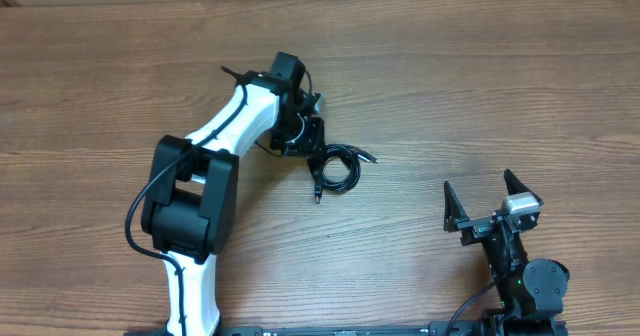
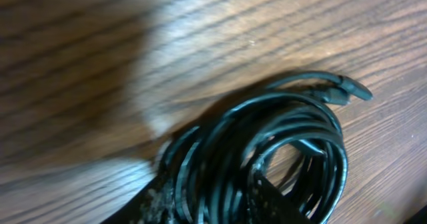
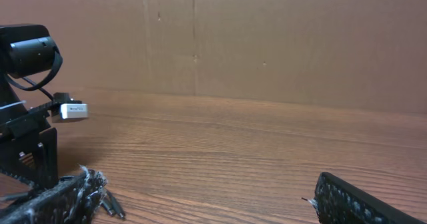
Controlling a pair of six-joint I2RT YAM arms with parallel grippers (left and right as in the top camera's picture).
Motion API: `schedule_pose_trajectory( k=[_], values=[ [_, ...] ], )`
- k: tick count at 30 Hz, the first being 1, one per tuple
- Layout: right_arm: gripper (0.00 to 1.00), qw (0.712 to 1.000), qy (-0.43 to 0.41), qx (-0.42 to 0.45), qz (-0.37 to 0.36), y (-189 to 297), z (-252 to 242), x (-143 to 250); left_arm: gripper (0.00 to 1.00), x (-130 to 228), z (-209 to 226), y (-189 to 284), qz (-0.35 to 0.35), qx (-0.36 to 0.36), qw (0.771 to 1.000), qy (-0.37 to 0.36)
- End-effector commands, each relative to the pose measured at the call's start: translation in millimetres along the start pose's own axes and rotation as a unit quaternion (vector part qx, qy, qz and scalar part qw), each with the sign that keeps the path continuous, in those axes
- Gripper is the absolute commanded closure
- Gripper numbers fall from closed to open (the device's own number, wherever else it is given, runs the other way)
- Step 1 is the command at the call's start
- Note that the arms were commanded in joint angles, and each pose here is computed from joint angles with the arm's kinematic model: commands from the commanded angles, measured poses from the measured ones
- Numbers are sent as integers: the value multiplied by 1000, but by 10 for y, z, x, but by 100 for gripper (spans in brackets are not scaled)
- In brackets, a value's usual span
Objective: Untangle cables
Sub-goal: 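Lower the left gripper and pinch a strand of the black cable, then lift the cable strand with the left gripper and pull it leftward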
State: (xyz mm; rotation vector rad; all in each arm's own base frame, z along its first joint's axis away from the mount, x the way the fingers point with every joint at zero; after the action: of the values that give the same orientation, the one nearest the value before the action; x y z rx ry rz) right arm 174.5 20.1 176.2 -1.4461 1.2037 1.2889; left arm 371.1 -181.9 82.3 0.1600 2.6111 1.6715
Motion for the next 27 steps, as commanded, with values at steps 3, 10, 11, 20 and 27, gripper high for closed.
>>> schedule_pose_trajectory(
  k=[3,10,11,20,27],
  values=[
    [0,1000,1,2,-1,-2,2,24,62,33,-117,-73,6,-5,1000,-23],
    [0,1000,1,2,0,-2,1,24,95,35,-115,-76,6,-9,1000,-23],
    [0,1000,1,2,-1,-2,1,23,96,37,-116,-74,6,-9,1000,-23],
    [0,1000,1,2,-1,-2,1,23,96,0,-255,256,17,-10,1000,-14],
    [0,1000,1,2,-1,-2,1,23,96,-102,-645,1014,-6,-3,1000,-25]
  ],
)
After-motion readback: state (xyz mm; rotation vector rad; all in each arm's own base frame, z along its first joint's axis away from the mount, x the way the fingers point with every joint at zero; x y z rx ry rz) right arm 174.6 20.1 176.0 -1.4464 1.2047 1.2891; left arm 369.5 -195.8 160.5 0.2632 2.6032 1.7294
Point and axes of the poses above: each gripper's point midway between its finger pads, its own y axis back along the fingers, its own z axis along the line the jaws close on, x = y × z, the point moved 7 cm from there along y, back along the fingers, and after that the axes turned 7 degrees about y, right-handed, at the moved point
